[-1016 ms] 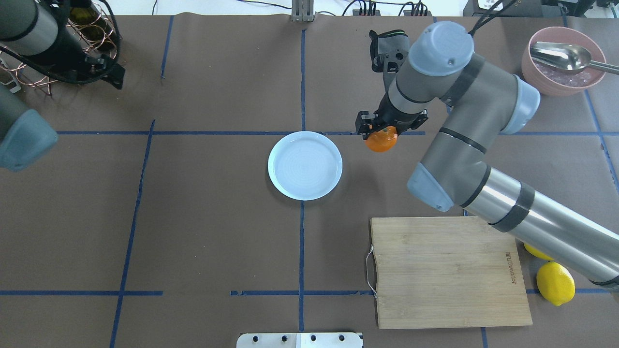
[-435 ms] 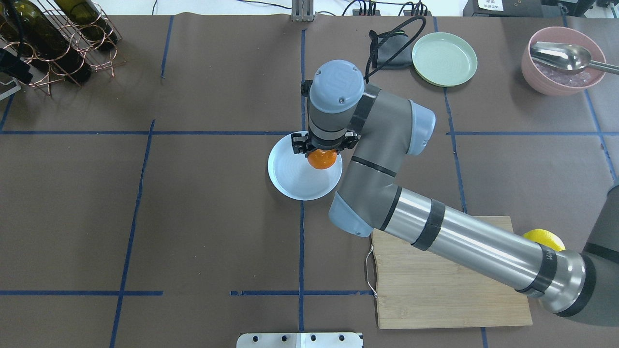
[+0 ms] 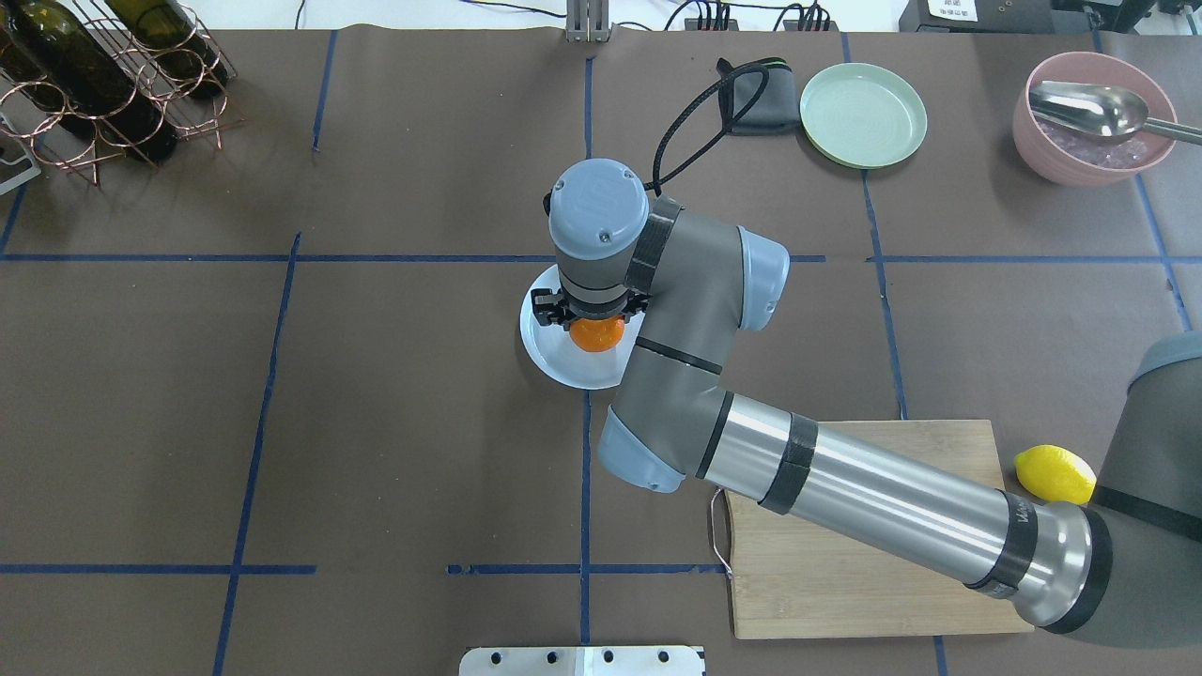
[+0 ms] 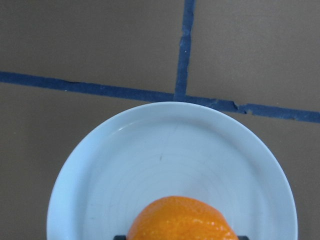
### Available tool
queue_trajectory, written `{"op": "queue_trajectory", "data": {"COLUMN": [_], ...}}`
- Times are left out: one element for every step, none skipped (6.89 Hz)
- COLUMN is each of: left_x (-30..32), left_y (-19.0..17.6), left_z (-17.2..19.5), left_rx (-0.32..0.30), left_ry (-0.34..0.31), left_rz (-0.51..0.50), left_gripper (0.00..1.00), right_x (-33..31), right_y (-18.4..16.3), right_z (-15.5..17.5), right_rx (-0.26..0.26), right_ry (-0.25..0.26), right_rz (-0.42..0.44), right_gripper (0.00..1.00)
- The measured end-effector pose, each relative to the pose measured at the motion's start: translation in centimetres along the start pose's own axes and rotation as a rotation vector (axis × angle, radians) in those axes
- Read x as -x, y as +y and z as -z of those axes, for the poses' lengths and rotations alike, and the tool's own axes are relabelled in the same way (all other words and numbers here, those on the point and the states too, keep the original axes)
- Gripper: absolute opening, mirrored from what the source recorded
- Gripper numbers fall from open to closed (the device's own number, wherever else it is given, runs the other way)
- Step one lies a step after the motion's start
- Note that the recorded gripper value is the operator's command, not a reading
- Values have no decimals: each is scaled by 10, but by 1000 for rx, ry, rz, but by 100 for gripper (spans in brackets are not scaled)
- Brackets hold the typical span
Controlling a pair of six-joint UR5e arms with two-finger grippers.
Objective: Pick orange to plate
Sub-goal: 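Carry the orange over the white plate and lower it with the right gripper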
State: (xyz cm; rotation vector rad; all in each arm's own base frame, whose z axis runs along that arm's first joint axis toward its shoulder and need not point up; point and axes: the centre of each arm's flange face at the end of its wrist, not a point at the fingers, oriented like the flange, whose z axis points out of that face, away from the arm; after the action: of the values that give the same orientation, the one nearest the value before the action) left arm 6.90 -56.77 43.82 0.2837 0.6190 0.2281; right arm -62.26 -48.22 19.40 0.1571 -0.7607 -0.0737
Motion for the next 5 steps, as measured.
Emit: {"op": "queue_trajectory", "data": {"left_x": [2,3,4,5,5], "left_y": [1,1,2,2,2], "left_z": [0,0,1,1,1], "left_rx": [0,0,0,0,-1], "left_ry": [-1,-3,-4,-4,-4], "left_rz": [1,3,3,4,4], "left_gripper": [100,100,100,100,100], "right_x": [0,0,1,3,3], "right_y": [2,1,-1,-5,-14], "right_z": [-6,-9,-8,-1,10], "right_rx": [-3,-12,-20,-31,-45], "right_ry": [13,21,22,10,-15], "right_rz": [3,4,3,2,-2], "right_gripper": [100,100,100,100,100]}}
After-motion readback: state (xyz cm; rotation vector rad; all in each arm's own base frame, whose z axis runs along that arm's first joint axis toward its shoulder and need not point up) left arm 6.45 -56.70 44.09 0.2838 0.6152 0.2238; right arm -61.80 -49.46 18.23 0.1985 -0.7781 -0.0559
